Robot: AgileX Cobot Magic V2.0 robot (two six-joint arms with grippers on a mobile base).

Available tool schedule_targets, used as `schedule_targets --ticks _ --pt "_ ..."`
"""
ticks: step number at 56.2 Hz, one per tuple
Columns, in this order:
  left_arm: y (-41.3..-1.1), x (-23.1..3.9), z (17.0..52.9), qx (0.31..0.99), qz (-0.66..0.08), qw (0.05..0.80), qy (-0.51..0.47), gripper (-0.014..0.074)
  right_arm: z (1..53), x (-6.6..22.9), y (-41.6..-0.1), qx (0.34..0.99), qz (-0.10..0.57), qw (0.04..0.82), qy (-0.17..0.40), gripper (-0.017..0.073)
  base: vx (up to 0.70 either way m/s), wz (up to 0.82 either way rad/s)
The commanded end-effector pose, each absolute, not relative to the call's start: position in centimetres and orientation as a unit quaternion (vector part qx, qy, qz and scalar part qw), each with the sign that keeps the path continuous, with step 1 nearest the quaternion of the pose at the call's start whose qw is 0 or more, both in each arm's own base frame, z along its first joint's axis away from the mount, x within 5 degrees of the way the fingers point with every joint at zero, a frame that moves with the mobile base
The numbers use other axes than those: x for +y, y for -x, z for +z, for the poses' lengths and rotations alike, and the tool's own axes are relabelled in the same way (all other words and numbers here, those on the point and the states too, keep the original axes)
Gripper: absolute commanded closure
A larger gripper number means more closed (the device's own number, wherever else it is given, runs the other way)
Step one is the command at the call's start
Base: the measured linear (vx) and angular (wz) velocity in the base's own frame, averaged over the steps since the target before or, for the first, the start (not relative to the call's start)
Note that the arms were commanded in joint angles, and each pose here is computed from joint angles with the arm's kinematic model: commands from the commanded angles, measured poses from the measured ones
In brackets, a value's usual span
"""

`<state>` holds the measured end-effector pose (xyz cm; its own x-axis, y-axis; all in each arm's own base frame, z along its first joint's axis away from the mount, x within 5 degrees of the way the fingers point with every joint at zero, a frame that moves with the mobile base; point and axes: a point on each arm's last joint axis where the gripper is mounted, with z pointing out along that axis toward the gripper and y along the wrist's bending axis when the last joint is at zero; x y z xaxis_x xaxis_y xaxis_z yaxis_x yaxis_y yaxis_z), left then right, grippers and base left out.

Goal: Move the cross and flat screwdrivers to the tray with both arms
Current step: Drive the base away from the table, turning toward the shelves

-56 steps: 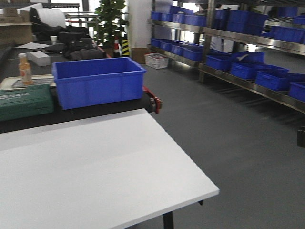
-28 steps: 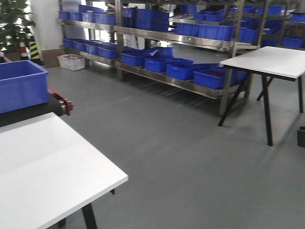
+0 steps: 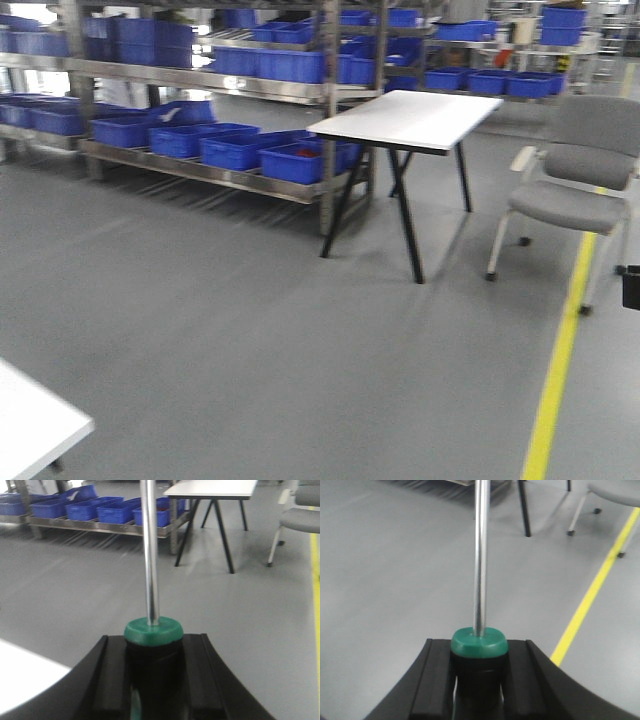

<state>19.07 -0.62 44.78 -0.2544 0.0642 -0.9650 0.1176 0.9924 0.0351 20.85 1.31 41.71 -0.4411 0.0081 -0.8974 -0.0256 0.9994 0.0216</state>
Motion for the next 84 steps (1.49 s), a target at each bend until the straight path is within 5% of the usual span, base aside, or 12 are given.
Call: schedule_targets --ticks 1,39,84 --pt "-18.60 -0.64 46.74 0.751 -0.027 0.658 -0.045 0.0591 43.96 1.25 -20.56 0.809 0.014 0.588 0.010 0.0569 0.17 -0.54" --pt "-18.60 -0.64 46.74 0.751 -0.027 0.658 -0.045 0.0591 43.70 1.23 -20.47 0.817 0.013 0.576 0.009 0.0567 0.26 -0.46" --pt "-18.65 -0.64 46.71 0.752 -0.027 0.657 -0.045 0.0591 43.71 1.23 -20.47 0.817 0.013 0.576 0.009 0.0567 0.46 -0.04"
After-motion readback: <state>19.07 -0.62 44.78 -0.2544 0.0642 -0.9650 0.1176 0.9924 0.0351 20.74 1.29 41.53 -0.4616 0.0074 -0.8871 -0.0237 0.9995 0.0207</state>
